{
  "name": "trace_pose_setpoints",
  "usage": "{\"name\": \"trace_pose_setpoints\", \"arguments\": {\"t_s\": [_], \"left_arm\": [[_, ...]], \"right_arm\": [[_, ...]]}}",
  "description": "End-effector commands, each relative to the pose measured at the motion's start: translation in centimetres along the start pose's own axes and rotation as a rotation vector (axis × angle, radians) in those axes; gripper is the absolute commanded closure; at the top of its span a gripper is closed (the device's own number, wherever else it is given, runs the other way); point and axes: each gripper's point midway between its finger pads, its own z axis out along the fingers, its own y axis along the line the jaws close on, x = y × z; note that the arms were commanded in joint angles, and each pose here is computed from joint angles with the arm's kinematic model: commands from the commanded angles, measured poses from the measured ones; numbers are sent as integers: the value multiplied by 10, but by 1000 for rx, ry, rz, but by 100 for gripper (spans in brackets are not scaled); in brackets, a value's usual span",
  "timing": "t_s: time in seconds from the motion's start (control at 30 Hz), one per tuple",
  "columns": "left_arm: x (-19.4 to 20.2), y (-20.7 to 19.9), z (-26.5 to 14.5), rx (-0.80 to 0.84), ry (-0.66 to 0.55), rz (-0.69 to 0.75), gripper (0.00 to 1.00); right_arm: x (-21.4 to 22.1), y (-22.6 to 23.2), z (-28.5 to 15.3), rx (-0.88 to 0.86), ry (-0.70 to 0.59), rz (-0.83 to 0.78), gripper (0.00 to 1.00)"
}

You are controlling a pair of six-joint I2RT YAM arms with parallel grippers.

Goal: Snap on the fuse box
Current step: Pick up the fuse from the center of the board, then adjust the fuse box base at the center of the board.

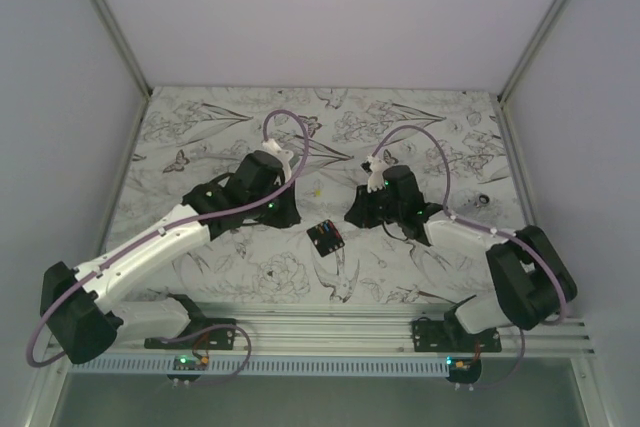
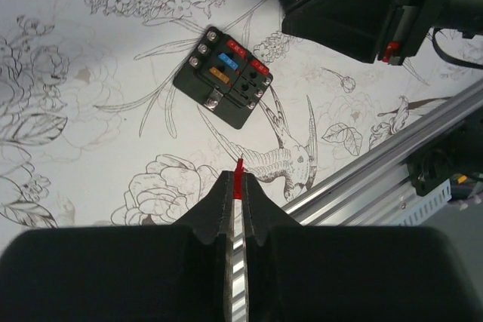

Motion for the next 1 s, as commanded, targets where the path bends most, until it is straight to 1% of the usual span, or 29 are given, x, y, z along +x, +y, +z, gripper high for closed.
{"name": "trace_pose_setpoints", "arguments": {"t_s": [0.0, 0.17, 0.27, 0.4, 0.57, 0.77, 0.87, 0.97], "left_arm": [[12, 12, 2, -77, 27, -130, 100], [14, 10, 8, -78, 52, -155, 100], [16, 11, 11, -90, 63, -167, 100], [17, 13, 13, -105, 70, -182, 100], [25, 19, 24, -145, 114, -204, 100], [31, 21, 33, -175, 147, -213, 100], [34, 20, 39, -186, 171, -207, 100], [38, 16, 46, -195, 198, -197, 100]], "right_arm": [[8, -26, 15, 115, 1, 42, 79], [34, -27, 35, 117, 63, 71, 84], [44, -17, 42, 91, 91, 77, 85], [49, -3, 45, 55, 100, 97, 88], [57, 17, 46, 11, 121, 115, 89], [57, 28, 40, -14, 107, 124, 88], [57, 21, 36, 27, 101, 103, 88], [40, 10, 24, 109, 58, 54, 85]]}}
